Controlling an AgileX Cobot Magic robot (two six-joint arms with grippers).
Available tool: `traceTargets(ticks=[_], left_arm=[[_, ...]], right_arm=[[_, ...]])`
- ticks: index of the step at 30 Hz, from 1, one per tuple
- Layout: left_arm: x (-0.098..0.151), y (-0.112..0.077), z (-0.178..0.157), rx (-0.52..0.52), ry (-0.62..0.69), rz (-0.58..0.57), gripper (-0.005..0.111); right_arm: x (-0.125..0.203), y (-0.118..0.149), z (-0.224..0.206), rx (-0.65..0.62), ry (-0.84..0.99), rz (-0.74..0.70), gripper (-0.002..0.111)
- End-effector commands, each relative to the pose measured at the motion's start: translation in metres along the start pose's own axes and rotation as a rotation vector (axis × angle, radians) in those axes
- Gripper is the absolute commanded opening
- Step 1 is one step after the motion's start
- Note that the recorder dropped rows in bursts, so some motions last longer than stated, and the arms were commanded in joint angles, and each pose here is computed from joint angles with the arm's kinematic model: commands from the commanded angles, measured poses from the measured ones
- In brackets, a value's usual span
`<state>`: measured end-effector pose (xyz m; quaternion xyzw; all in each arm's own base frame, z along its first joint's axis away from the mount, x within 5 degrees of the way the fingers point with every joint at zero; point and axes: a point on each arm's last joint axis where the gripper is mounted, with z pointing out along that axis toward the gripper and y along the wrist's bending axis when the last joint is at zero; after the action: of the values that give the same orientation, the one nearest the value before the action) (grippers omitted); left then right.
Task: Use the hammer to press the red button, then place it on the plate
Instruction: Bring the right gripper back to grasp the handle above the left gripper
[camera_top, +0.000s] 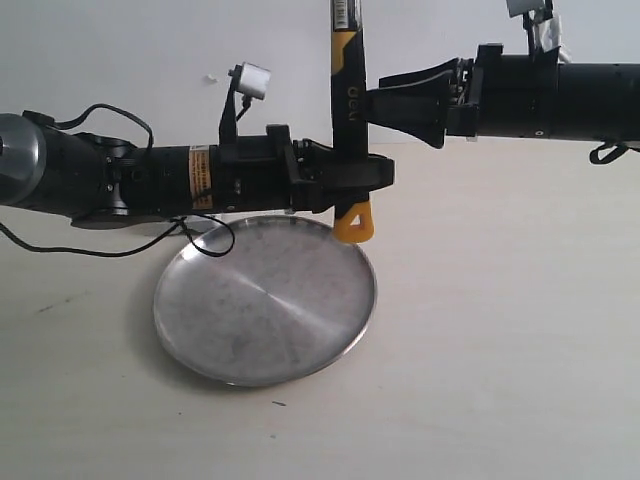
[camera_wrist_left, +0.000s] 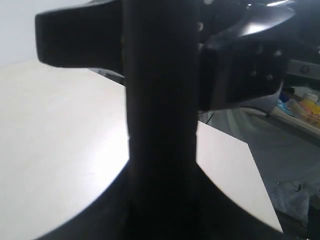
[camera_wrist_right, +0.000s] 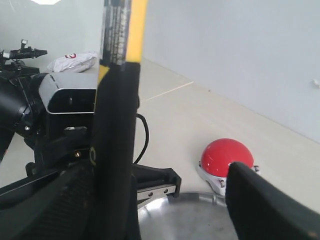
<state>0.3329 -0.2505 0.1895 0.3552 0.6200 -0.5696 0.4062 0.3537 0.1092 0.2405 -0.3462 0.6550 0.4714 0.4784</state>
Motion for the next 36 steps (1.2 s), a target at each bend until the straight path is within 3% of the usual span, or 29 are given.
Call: traceTargets(ticks=[1, 12, 28, 31, 32, 33, 36], left_arm=[[-0.017, -0.01, 0.002, 0.047, -0.07, 0.034, 0.0], [-0.013, -0.021, 0.015, 0.084, -0.059, 0.026, 0.0], [-0.01, -0.029, 0.024, 0.106, -0.059, 0.019, 0.0], [-0.012, -0.029, 0.024, 0.099, -0.075, 0.017, 0.0], [-0.013, -0.028, 0.024, 0.092, -0.091, 0.012, 0.0], [-0.014, -0.028, 0.024, 0.088, -0.098, 0.008, 0.0], [-0.015, -0.027, 0.024, 0.084, -0.107, 0.004, 0.0]], right_arm=[[-0.002, 0.011, 0.016, -0.051, -0.007, 0.002, 0.071], [-0.001, 0.014, 0.019, -0.063, -0.004, -0.001, 0.071], [-0.001, 0.014, 0.019, -0.063, -0.003, 0.001, 0.06], [-0.001, 0.014, 0.019, -0.063, -0.003, 0.001, 0.033], [-0.001, 0.014, 0.019, -0.063, -0.003, 0.001, 0.013], [-0.001, 0.014, 0.019, -0.063, -0.003, 0.001, 0.001], [-0.001, 0.014, 0.019, -0.063, -0.003, 0.001, 0.0]])
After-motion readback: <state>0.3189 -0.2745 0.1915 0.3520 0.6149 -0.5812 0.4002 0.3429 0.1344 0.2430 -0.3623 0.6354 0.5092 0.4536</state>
